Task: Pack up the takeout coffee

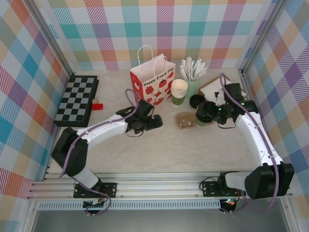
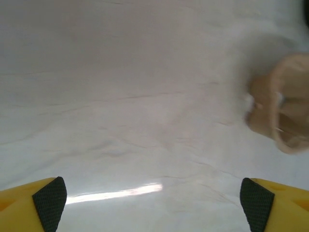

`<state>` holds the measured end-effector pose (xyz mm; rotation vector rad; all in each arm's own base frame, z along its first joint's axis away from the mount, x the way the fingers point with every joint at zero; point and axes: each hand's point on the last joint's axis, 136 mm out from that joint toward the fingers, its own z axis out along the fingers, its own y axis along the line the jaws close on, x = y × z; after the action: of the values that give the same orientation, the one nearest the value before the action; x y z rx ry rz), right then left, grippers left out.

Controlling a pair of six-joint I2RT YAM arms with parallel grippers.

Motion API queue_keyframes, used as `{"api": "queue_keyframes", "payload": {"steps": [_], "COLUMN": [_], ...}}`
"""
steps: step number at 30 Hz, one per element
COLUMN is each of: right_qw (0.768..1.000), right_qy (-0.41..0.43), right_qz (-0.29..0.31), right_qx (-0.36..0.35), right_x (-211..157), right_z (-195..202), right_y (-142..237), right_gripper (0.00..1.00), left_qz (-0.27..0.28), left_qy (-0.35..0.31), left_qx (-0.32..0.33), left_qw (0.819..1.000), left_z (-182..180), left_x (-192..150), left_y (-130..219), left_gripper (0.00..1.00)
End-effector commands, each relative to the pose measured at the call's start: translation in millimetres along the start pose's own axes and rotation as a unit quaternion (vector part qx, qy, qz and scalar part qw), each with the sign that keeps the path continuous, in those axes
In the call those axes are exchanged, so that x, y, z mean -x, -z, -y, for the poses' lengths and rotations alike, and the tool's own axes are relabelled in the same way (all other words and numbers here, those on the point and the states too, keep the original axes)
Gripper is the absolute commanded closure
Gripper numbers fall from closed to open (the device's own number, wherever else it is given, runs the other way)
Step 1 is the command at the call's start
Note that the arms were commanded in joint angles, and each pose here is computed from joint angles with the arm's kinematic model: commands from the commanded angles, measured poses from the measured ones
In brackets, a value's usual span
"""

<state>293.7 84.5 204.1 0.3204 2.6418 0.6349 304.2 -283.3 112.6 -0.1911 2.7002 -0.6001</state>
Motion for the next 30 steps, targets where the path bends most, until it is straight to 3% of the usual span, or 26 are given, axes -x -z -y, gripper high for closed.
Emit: {"api": "queue_keyframes", "payload": {"steps": [1,5,8,12,16,19,24,30], "right_qw": [1.0,0.999,0.998,0.998,0.998,0.998,0.998,0.998], "right_qy": [-0.025,-0.041,-0.037,-0.037,-0.037,-0.037,-0.041,-0.054], "right_qz": [-0.008,0.024,0.033,0.038,0.04,0.038,0.039,0.023], "right_qx": [-0.003,-0.019,-0.025,-0.026,-0.025,-0.026,-0.031,-0.021], "right_x": [-4,13,17,20,22,25,34,48], "right_z": [30,48,51,53,54,53,55,57], "right_y": [8,19,23,26,27,27,23,3], "right_gripper": [0.31,0.31,0.3,0.3,0.3,0.3,0.3,0.3], "left_qz": [-0.034,-0.052,-0.063,-0.064,-0.071,-0.068,-0.062,-0.079], "left_qy": [-0.065,-0.08,-0.068,-0.068,-0.069,-0.076,-0.097,-0.111], "left_qx": [-0.035,-0.006,0.041,0.09,0.112,0.125,0.147,0.18], "left_qw": [0.997,0.995,0.995,0.992,0.989,0.987,0.982,0.974], "left_z": [58,84,84,79,73,67,48,6], "left_x": [-17,-22,-17,-10,-12,-10,-9,-25], "left_y": [-19,-52,-75,-93,-106,-103,-86,-61], "left_gripper": [0.12,0.22,0.35,0.39,0.61,0.78,0.98,0.98]}}
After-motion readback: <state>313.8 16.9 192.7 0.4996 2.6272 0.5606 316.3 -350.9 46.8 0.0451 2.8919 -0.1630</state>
